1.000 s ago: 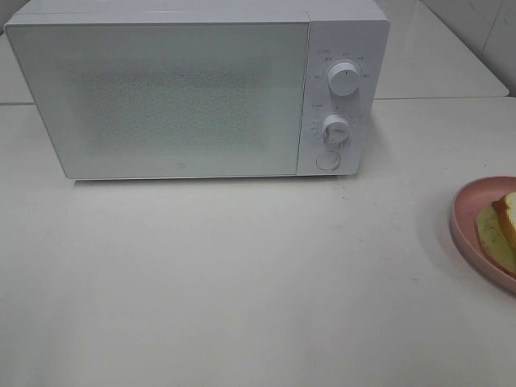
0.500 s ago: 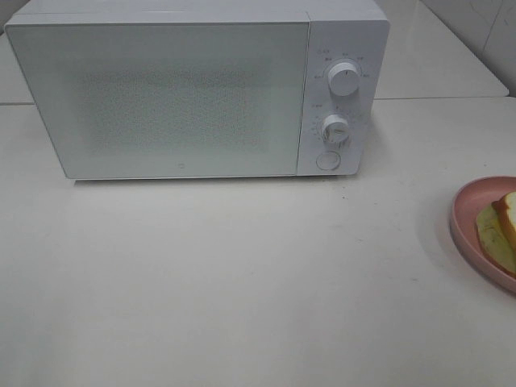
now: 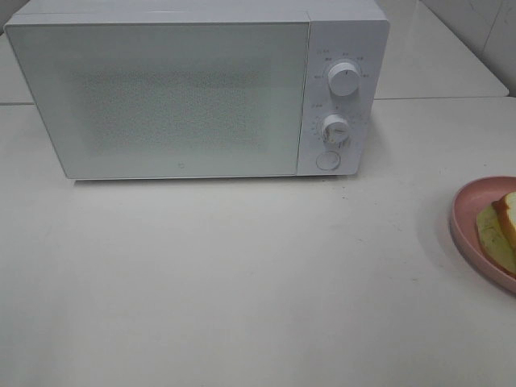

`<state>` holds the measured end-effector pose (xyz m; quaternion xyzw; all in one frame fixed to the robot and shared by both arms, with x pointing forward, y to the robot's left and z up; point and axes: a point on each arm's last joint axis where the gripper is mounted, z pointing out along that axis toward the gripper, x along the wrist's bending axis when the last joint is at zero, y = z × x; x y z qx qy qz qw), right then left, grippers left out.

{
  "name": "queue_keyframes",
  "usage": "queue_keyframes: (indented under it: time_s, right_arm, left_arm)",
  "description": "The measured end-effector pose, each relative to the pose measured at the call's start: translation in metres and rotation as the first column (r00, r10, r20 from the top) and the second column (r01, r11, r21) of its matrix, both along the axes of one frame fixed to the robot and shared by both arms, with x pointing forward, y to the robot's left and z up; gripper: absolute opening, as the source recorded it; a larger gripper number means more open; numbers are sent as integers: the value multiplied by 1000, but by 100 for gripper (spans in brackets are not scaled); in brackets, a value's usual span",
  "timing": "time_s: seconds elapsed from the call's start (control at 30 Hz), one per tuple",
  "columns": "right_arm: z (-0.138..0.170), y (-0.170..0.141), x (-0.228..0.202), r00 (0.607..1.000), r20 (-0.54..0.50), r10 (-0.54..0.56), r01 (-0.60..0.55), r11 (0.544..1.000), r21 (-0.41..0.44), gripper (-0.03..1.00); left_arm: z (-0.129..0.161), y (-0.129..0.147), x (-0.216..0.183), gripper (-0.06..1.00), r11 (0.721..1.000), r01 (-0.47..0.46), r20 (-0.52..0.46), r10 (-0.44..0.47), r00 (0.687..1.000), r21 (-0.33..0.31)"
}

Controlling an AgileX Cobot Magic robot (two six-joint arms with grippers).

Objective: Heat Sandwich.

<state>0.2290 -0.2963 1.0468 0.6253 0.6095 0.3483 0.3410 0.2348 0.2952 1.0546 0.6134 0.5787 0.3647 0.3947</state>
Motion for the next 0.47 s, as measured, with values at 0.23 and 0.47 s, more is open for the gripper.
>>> queue_keyframes:
  time_s: [0.23,0.47]
  right_arm:
    - [0,0,0,1000,0,0,0,1000,0,77]
    - [0,0,0,1000,0,0,0,1000,0,77]
  left_arm:
    - [0,0,0,99,1000,0,0,0,1000,0]
    - [0,0,0,99,1000,0,0,0,1000,0]
